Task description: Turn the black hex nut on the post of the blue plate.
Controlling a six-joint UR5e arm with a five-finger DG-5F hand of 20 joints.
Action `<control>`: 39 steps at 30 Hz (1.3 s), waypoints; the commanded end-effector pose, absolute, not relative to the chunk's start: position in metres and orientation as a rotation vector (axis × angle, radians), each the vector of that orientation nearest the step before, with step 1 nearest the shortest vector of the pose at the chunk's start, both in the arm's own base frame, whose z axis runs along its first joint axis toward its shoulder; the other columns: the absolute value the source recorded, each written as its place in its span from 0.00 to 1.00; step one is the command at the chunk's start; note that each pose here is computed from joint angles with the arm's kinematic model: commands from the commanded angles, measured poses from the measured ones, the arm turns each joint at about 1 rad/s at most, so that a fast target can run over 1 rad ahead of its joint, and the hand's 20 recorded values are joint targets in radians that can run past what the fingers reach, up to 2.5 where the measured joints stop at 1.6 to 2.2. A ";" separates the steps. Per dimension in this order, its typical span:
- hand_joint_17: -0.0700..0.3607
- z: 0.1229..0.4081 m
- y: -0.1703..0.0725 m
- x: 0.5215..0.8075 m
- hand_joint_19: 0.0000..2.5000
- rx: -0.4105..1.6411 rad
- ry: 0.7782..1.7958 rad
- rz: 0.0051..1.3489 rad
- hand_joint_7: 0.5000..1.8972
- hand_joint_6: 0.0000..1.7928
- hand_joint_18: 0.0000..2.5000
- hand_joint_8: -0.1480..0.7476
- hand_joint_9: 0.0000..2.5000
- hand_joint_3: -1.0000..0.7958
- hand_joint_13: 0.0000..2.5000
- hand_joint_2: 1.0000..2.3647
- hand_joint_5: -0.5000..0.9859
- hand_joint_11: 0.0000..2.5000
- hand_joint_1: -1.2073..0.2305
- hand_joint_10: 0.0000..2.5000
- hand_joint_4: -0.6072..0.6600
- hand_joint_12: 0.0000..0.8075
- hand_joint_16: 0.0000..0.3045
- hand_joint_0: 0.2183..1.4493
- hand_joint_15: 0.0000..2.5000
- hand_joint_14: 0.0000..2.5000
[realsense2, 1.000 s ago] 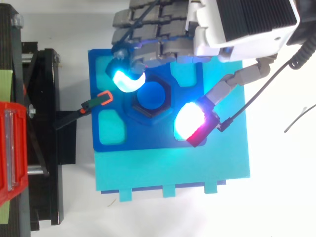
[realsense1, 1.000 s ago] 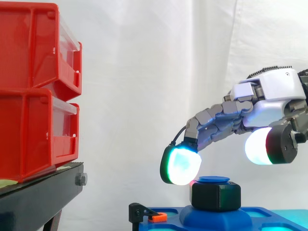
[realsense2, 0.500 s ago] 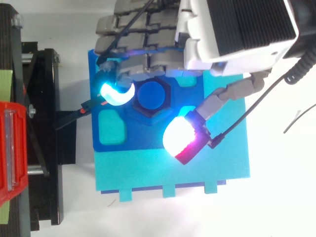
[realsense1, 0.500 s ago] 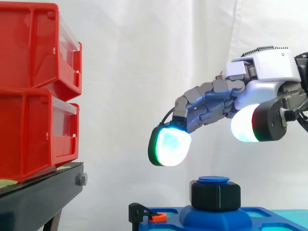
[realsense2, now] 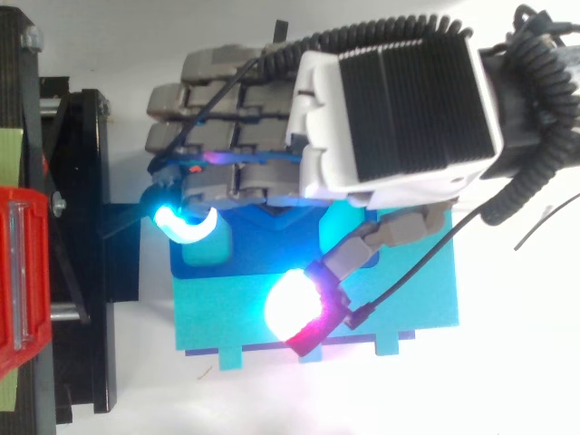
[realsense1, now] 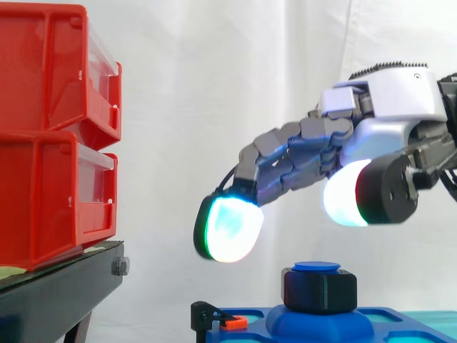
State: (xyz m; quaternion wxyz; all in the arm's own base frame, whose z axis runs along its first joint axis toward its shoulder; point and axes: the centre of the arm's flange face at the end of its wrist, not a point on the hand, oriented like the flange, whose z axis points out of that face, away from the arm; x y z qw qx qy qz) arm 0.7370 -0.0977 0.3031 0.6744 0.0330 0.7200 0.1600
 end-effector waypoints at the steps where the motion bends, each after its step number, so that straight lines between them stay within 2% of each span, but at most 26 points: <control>1: 0.43 0.293 -0.089 0.743 0.07 0.069 1.619 0.363 0.21 0.28 0.05 0.47 0.15 0.28 0.10 0.00 0.21 0.00 0.54 0.00 0.64 0.48 0.17 0.20 0.00 0.00; 16: 0.44 0.289 -0.079 0.740 0.07 0.054 1.654 0.345 0.23 0.28 0.04 0.48 0.14 0.28 0.07 0.00 0.22 0.00 0.60 0.00 0.62 0.49 0.18 0.20 0.00 0.00; 39: 0.45 0.278 -0.083 0.732 0.07 0.036 1.704 0.334 0.25 0.28 0.04 0.46 0.14 0.28 0.06 0.00 0.22 0.00 0.61 0.00 0.60 0.48 0.18 0.20 0.00 0.00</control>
